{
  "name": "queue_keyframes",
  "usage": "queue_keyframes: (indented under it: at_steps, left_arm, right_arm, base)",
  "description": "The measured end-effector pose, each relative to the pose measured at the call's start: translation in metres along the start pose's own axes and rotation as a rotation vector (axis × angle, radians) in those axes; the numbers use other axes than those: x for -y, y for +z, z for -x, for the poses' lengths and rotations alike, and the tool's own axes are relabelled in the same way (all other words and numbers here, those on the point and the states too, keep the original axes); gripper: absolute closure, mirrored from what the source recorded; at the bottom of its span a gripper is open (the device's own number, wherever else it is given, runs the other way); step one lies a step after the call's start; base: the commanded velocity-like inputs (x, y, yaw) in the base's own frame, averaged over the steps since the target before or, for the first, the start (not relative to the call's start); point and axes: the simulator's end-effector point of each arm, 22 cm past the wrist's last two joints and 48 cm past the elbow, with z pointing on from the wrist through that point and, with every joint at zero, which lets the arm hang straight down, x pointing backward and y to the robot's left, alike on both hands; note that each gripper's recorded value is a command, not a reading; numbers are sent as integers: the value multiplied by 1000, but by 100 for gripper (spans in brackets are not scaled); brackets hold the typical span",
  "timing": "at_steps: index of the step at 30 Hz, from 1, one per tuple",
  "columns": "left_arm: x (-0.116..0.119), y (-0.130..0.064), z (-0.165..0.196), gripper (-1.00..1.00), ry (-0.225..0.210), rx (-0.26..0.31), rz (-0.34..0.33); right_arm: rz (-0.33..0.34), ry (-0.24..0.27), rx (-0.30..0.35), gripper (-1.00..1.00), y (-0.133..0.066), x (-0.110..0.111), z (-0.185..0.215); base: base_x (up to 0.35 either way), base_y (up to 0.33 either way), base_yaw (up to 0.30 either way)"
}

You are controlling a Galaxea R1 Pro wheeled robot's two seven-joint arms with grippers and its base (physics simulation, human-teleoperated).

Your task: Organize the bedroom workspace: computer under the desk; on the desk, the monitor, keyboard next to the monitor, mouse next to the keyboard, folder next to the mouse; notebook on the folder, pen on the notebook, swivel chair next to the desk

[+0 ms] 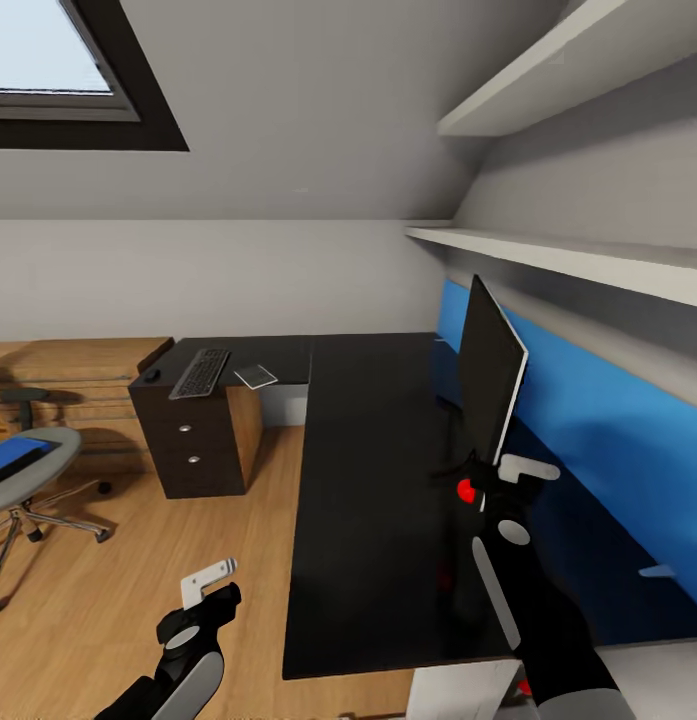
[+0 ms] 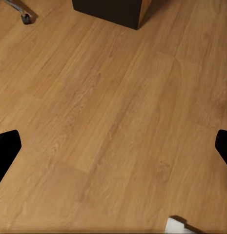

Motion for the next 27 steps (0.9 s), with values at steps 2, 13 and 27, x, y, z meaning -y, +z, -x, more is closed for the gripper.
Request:
queue_keyframes:
  at_steps: [2,13,27]
  left_arm:
    - [0,0,0,-100,0,1,1]
    - [-1,0,1,-100,-2,5,1]
    - [-1,0,3,-100,-13,11,1]
  right_arm:
    - [0,0,1,-100,0,0,0]
    - [0,0,2,-100,0,0,1]
    - [0,1,5,-100,0,0,2]
  base:
    - [-6,-28,0]
    - [-15,-42,0]
    - [-19,-71,0]
